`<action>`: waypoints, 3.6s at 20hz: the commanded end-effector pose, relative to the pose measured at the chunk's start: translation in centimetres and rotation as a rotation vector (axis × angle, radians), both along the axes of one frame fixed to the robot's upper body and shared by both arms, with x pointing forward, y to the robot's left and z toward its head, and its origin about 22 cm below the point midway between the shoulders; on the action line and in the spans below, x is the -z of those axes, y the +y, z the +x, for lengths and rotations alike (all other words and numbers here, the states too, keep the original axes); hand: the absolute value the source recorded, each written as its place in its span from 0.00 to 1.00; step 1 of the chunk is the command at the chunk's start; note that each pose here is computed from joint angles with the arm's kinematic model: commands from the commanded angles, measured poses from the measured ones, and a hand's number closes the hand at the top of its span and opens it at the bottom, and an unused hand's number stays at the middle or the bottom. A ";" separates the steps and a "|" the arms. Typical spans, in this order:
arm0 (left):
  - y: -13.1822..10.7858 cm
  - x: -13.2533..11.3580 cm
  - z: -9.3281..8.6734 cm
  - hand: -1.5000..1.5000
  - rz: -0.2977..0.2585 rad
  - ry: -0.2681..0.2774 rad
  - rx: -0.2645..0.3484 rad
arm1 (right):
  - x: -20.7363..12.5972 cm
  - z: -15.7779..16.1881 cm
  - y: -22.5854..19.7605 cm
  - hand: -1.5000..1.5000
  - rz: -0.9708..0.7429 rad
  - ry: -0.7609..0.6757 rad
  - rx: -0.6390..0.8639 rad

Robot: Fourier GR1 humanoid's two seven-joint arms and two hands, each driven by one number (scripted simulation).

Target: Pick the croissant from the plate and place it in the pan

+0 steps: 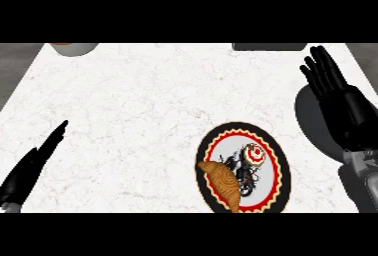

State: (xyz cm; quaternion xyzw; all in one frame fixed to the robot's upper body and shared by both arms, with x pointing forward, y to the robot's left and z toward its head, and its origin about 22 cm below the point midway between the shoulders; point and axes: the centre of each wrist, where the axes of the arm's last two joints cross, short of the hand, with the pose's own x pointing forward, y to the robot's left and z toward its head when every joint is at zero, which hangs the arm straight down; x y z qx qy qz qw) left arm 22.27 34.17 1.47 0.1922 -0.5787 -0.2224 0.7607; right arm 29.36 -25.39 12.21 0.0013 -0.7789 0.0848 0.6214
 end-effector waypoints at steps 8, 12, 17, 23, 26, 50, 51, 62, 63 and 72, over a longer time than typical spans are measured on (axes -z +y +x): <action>-7.2 -4.3 5.3 0.50 -0.414 -0.331 0.002 | 3.8 -1.5 8.5 1.00 -0.328 -0.007 -0.970; -6.9 -3.8 6.4 0.50 -0.422 -0.343 -0.083 | 2.7 1.0 2.8 0.00 -0.347 -0.278 -0.897; -6.3 -4.0 6.6 0.50 -0.416 -0.367 -0.082 | -0.3 4.1 -3.3 0.00 -0.451 -0.401 -0.914; -6.8 -4.4 7.6 0.50 -0.425 -0.357 -0.086 | -8.4 4.9 -1.5 0.00 -0.841 -0.437 -1.019; -8.3 -3.6 7.4 0.50 -0.433 -0.336 -0.100 | -8.9 5.6 -0.5 0.00 -0.911 -0.410 -1.020; -5.4 -3.4 8.8 0.50 -0.427 -0.353 -0.099 | -6.4 -3.2 9.3 0.00 -1.037 -0.363 -1.156; -5.6 -1.5 6.4 0.50 -0.427 -0.334 -0.101 | -5.0 -2.9 9.7 0.00 -1.033 -0.347 -1.133; -6.2 -3.9 7.9 0.50 -0.421 -0.362 -0.102 | -2.3 -0.6 12.4 0.00 -1.155 -0.295 -1.060; -5.2 -3.7 7.8 0.50 -0.446 -0.339 -0.108 | -3.3 0.1 11.9 0.00 -1.160 -0.287 -1.079; -7.3 -4.0 8.7 0.50 -0.426 -0.351 -0.108 | -0.1 -1.2 10.8 0.00 -1.211 -0.290 -1.186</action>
